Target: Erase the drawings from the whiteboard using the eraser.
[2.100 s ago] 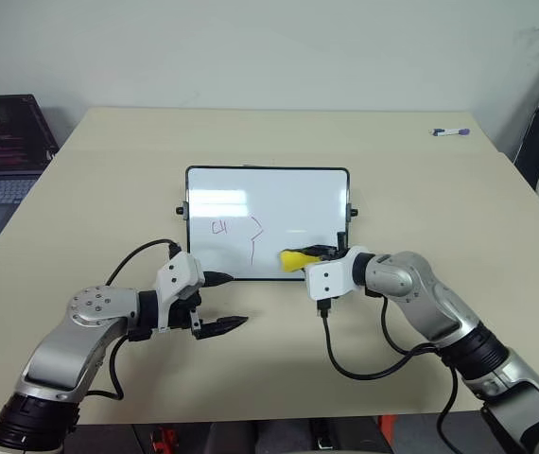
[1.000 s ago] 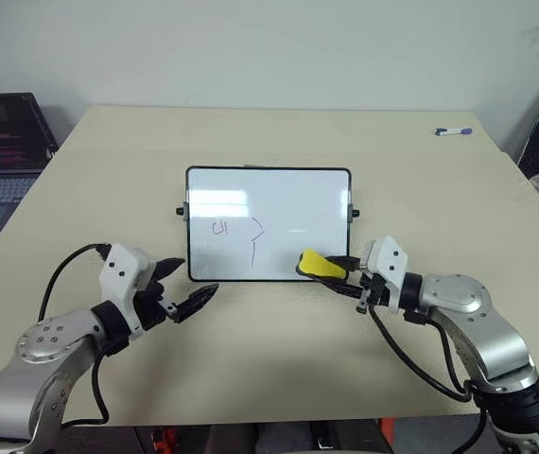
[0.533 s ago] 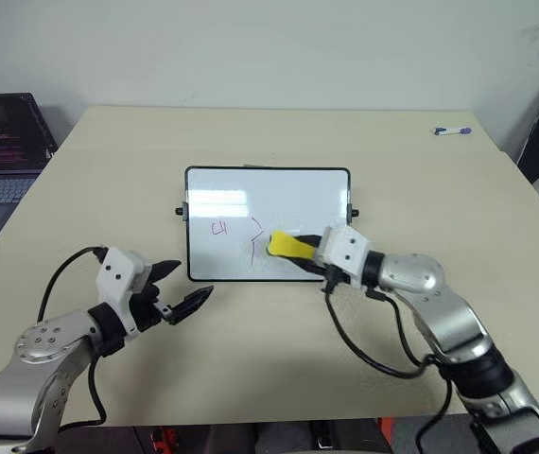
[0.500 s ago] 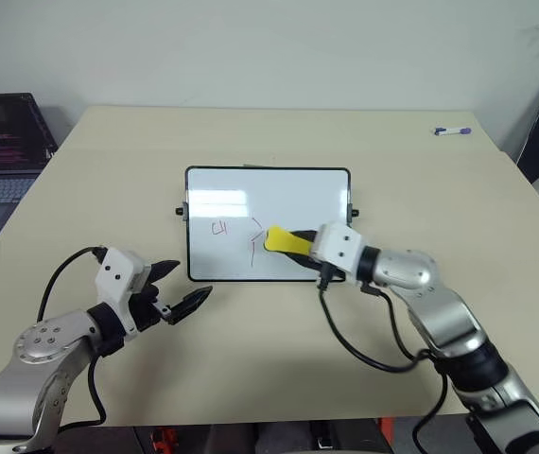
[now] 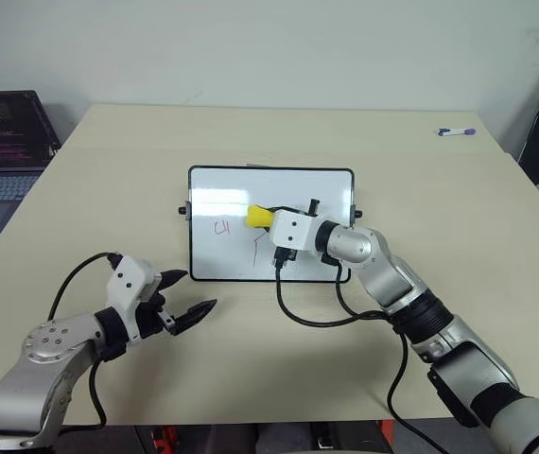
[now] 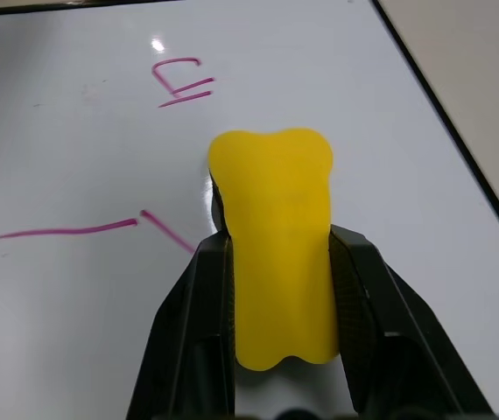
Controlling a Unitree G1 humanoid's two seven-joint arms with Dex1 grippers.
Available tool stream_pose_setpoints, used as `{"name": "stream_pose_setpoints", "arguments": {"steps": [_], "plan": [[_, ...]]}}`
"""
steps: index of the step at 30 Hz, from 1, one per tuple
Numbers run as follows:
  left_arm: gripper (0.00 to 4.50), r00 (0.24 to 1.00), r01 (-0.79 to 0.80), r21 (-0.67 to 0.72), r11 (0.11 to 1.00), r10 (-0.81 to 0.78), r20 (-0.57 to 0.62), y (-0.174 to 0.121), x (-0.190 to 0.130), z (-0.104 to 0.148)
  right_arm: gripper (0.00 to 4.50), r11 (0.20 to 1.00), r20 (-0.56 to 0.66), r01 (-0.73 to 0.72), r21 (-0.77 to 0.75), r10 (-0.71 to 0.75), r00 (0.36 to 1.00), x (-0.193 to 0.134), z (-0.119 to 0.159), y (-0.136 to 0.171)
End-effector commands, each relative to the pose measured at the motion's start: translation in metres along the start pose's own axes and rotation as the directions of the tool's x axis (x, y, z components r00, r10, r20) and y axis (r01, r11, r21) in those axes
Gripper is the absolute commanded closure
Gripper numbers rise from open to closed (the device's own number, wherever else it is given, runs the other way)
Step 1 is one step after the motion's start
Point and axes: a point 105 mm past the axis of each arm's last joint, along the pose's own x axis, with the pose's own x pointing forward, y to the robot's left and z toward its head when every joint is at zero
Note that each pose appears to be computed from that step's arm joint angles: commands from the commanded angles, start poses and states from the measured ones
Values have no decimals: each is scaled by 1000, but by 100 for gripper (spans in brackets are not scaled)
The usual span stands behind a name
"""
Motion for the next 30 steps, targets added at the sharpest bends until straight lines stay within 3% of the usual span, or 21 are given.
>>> {"name": "stream_pose_setpoints", "arguments": {"steps": [1, 5, 9, 12, 14, 18, 21, 22, 26, 30], "plan": [[0, 1000, 8, 36, 999, -9, 21, 0, 0, 7, 338, 986, -75, -165, -23, 163, 984, -6, -17, 31], [0, 1000, 14, 36, 999, -15, 22, 0, 1, 5, 338, 987, -100, -104, -124, 92, 991, -3, -19, 13], [0, 999, 21, 38, 999, -22, 24, 0, 2, 3, 338, 989, -96, 54, -135, -67, 993, 1, -16, -21], [0, 999, 26, 37, 999, -27, 25, -1, 2, 3, 338, 989, -126, 80, -121, -95, 987, 1, -24, -29], [0, 999, 30, 36, 999, -31, 30, -2, 3, 4, 338, 995, -151, 40, -94, -54, 987, 0, -30, -23], [0, 998, 40, 40, 998, -42, 41, -5, 8, 8, 339, 979, -157, -199, 46, 204, 966, -10, -34, 18], [0, 998, 41, 40, 998, -43, 43, -5, 9, 9, 339, 965, -145, -250, 81, 259, 955, -15, -32, 25], [0, 998, 42, 40, 998, -44, 43, -5, 9, 9, 339, 969, -143, -237, 67, 244, 959, -15, -31, 23], [0, 998, 48, 40, 998, -49, 42, -6, 10, 9, 339, 996, -128, 63, -66, -71, 989, -5, -24, -34], [0, 998, 54, 38, 998, -56, 33, -7, 9, 7, 339, 996, -99, 74, -55, -79, 992, 1, -19, -36]]}}
